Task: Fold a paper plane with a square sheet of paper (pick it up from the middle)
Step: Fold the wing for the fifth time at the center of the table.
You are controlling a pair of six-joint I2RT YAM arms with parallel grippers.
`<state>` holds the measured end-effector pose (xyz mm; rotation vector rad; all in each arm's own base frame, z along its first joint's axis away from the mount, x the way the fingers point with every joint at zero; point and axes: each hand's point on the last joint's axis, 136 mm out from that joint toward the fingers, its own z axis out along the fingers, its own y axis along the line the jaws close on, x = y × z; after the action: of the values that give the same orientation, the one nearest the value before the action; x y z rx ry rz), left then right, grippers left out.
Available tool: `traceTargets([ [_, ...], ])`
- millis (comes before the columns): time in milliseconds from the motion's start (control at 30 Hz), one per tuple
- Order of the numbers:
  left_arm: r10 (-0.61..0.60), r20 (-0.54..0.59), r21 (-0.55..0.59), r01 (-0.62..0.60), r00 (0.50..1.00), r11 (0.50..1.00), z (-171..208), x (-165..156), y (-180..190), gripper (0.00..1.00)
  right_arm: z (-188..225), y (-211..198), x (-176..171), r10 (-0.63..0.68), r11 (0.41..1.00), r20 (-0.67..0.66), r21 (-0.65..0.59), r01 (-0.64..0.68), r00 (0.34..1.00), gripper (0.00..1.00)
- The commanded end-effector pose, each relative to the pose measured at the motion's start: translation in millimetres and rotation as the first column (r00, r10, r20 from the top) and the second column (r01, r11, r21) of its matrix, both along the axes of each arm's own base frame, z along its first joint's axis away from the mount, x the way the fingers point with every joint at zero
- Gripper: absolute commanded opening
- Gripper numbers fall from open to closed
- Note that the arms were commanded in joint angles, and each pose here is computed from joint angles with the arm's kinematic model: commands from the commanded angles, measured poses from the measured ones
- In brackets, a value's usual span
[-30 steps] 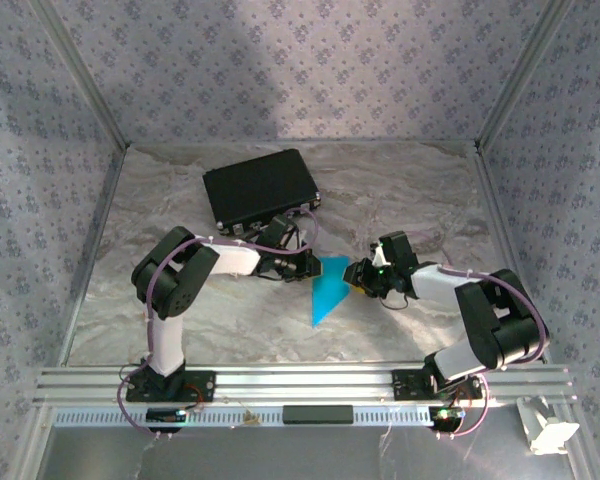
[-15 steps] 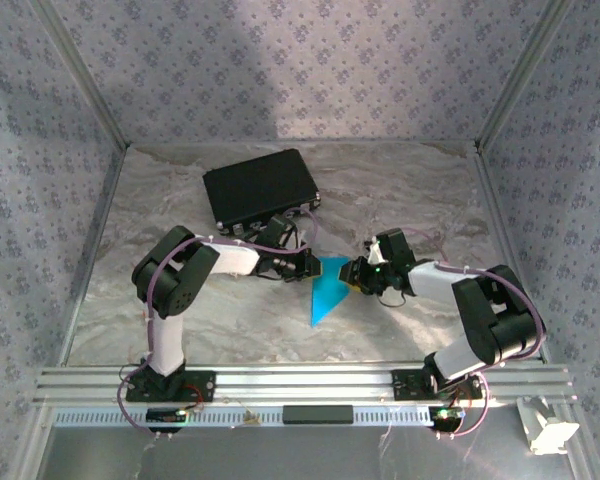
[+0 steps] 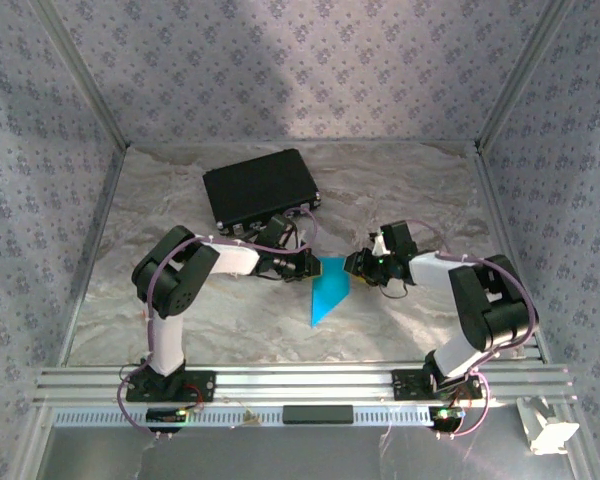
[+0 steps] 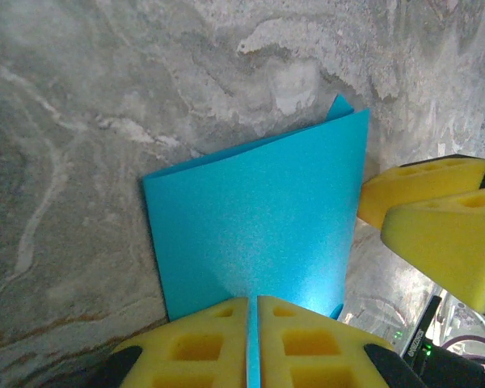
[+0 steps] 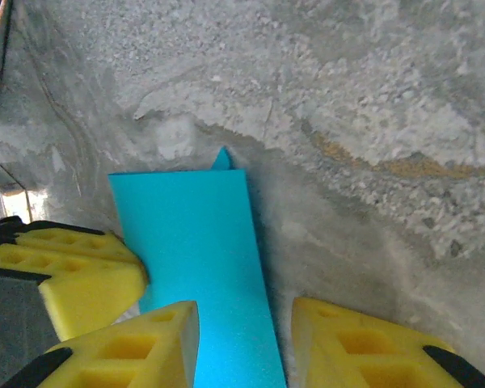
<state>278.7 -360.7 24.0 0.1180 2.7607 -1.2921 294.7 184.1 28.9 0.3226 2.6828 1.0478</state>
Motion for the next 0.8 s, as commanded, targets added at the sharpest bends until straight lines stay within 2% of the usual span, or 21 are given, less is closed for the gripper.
traceTargets([
  [0,0.021,-0.086,0.118,-0.011,0.996,0.993,-43,-16,20,0.11,3,6,9,0.035,0.999,0.03,0.02,-0.036,0.999,0.37],
  [200,0.026,-0.086,0.12,-0.015,0.996,0.993,-44,-15,21,0.11,5,20,1,0.081,0.994,0.024,0.076,-0.082,0.996,0.33],
  [433,0.026,-0.086,0.12,-0.015,0.996,0.993,-43,-15,22,0.1,-1,17,-17,0.076,0.994,0.006,0.073,-0.077,0.997,0.32],
  [767,0.026,-0.085,0.106,-0.017,0.996,0.994,-39,-14,19,0.1,10,21,-32,0.081,0.985,0.025,0.151,-0.084,0.996,0.32],
])
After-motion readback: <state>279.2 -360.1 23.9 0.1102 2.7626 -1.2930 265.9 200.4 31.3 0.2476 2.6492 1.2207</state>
